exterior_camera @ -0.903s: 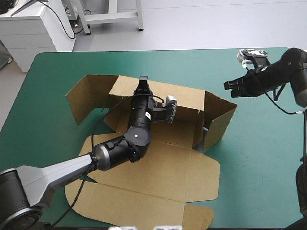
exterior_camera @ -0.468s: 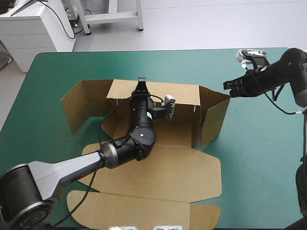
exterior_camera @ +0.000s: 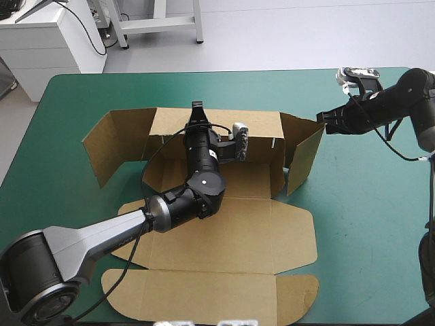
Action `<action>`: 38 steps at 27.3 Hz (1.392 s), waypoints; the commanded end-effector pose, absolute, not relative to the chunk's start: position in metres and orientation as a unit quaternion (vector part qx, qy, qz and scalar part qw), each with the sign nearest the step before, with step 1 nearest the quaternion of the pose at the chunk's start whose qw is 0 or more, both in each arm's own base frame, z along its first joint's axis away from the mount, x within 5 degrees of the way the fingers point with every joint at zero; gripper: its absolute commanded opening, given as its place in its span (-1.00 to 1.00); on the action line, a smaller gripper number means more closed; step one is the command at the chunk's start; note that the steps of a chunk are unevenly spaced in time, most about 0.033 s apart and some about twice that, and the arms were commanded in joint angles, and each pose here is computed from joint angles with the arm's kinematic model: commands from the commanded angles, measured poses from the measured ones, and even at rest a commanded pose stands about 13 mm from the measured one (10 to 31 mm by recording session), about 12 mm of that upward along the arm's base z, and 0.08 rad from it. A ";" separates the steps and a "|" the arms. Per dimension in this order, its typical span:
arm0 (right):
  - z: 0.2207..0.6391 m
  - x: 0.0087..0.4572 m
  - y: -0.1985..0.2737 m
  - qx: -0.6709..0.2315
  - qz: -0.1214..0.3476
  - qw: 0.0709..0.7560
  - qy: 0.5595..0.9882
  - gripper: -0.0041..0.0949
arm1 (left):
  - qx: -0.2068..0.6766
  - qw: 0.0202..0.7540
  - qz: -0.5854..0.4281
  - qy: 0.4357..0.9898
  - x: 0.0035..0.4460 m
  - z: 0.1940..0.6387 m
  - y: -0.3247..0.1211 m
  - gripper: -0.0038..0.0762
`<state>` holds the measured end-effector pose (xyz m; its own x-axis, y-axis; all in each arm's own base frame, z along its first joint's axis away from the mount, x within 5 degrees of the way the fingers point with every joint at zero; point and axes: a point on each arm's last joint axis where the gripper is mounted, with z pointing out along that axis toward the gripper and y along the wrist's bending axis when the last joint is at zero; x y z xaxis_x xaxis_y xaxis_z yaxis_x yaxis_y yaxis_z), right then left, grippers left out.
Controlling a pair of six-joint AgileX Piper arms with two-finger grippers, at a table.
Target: Fold the box
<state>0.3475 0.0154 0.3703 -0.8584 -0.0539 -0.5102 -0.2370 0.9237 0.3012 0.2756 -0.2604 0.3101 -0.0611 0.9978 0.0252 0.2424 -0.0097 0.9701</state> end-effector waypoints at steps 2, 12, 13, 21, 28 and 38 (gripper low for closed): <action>0.394 0.342 0.017 -0.079 0.184 0.307 0.930 -0.95 | 0.502 0.445 0.489 0.557 0.273 0.344 -0.250 -0.92; 0.395 0.344 0.016 -0.072 0.182 0.320 0.927 -0.95 | 0.485 0.420 0.483 0.596 0.272 0.339 -0.244 -0.92; 0.395 0.344 0.016 -0.072 0.182 0.320 0.927 -0.95 | 0.485 0.420 0.483 0.596 0.272 0.339 -0.244 -0.92; 0.397 0.347 0.015 -0.069 0.178 0.335 0.923 -0.95 | 0.497 0.411 0.468 0.604 0.271 0.335 -0.245 -0.92; 0.396 0.366 0.014 -0.073 0.179 0.330 0.924 -0.95 | 0.510 0.412 0.470 0.590 0.271 0.336 -0.247 -0.92; 0.384 0.408 0.024 -0.092 0.200 0.287 0.932 -0.95 | 0.523 0.424 0.456 0.583 0.272 0.335 -0.251 -0.92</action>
<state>0.4169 0.0146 0.3581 -0.8558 -0.0484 -0.5150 -0.2413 0.9180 0.3148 0.2750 -0.2545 0.3048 -0.1179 0.9927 0.0272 0.3123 0.0111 0.9499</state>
